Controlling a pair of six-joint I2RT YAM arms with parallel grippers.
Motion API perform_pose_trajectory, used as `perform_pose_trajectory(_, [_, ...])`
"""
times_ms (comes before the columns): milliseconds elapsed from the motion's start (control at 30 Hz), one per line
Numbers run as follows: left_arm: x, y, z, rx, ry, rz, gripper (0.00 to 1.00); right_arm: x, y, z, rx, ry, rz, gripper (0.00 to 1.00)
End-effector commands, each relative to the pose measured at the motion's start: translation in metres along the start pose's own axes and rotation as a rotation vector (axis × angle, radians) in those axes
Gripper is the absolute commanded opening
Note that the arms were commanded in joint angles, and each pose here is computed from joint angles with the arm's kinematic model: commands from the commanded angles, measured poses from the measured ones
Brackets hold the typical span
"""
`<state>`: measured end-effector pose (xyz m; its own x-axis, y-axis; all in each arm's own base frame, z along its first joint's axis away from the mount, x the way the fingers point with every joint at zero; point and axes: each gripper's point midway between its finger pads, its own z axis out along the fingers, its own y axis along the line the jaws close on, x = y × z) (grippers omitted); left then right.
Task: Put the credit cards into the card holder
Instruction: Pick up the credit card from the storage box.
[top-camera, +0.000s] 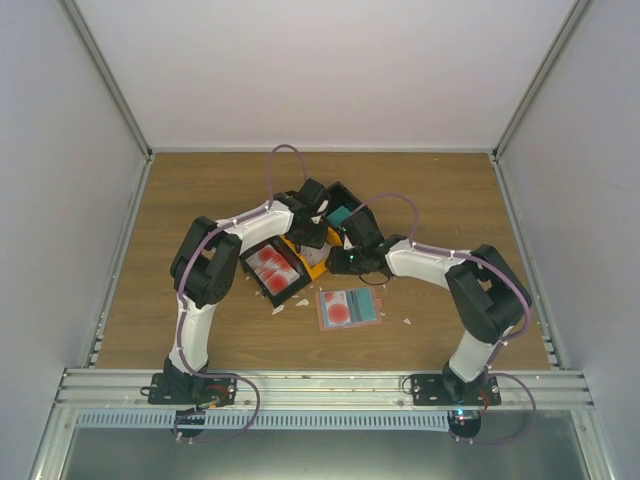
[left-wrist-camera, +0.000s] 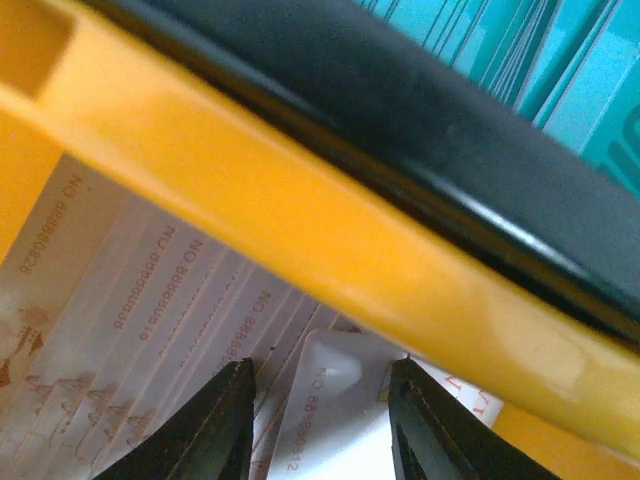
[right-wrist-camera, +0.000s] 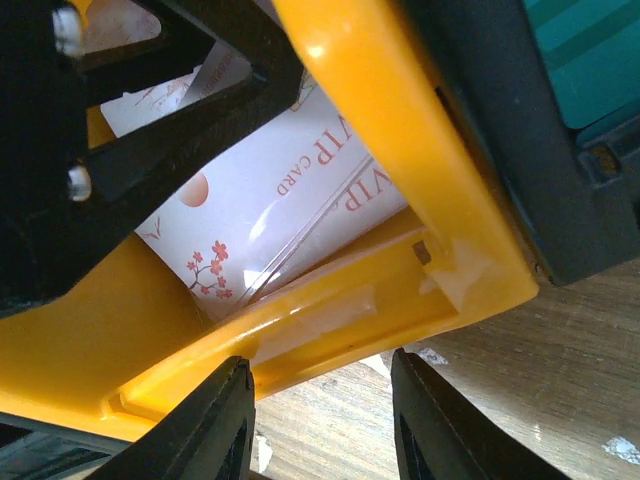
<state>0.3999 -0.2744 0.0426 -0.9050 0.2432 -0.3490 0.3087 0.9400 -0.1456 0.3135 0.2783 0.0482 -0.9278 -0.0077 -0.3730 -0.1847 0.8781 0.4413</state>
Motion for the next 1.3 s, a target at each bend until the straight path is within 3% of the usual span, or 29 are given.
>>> perform_pose_trajectory(0, [0.003,-0.006,-0.002,0.009,0.029,0.004,0.38,-0.011,0.004,0.003,-0.008,-0.017,-0.014,0.39])
perform_pose_trajectory(533, [0.004,-0.039,-0.041,0.106,-0.007,0.043,0.31,-0.015,0.005,0.005,-0.01,-0.024,-0.007,0.31])
perform_pose_trajectory(1267, [0.036,-0.064,-0.051,0.233,0.059,0.039,0.27,-0.011,-0.001,-0.027,0.009,-0.089,0.028,0.31])
